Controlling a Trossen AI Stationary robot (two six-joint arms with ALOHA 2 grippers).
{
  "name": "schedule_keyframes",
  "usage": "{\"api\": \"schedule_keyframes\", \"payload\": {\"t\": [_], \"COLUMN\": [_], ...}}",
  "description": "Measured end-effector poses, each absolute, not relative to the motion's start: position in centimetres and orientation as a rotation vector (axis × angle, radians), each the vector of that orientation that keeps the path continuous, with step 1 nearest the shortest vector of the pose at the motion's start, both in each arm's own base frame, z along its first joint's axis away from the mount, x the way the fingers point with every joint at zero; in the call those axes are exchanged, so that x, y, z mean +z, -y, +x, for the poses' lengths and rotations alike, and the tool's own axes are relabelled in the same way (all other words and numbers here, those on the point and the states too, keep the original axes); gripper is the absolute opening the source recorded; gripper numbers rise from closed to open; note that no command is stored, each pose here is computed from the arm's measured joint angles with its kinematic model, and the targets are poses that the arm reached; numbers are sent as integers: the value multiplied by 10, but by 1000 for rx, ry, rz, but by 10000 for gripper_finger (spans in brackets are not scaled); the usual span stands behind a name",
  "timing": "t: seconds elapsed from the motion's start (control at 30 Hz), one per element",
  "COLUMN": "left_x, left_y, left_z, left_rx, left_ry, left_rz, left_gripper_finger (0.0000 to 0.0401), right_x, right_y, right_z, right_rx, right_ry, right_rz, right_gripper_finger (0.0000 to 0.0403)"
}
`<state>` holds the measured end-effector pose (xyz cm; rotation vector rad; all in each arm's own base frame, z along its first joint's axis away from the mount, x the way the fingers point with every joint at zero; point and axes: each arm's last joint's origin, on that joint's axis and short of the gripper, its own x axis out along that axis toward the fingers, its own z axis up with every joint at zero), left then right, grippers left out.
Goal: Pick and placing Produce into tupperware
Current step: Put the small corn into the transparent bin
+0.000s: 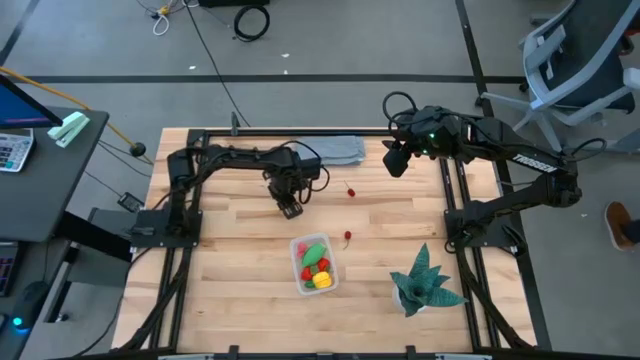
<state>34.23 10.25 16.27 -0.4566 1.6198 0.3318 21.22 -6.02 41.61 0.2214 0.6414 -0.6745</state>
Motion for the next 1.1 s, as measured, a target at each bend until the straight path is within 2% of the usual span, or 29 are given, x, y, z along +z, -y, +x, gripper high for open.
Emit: {"api": "schedule_keyframes", "payload": {"t": [0.23, 0.43, 0.57, 0.8, 0.97, 1.1], "left_x": [148, 140, 140, 155, 186, 219], "left_y": [-105, -105, -105, -100, -80, -47], "left_z": [339, 338, 339, 341, 354, 372], "left_rx": [381, 380, 381, 349, 261, 159], "left_ry": [-1577, -1545, -1542, -1600, -1622, -1579], "left_rz": [-497, -496, -495, -518, -514, -414], "left_gripper_finger": [148, 140, 113, 14, 22, 9], "right_x": [416, 416, 416, 416, 416, 416], "right_y": [60, 60, 60, 60, 60, 60], "right_z": [212, 212, 212, 212, 212, 212], "right_rx": [-675, -675, -675, -676, -687, -687], "right_ry": [-641, -641, -641, -640, -629, -629], "right_rz": [222, 223, 223, 226, 256, 256], "right_gripper_finger": [164, 164, 164, 164, 164, 164]}}
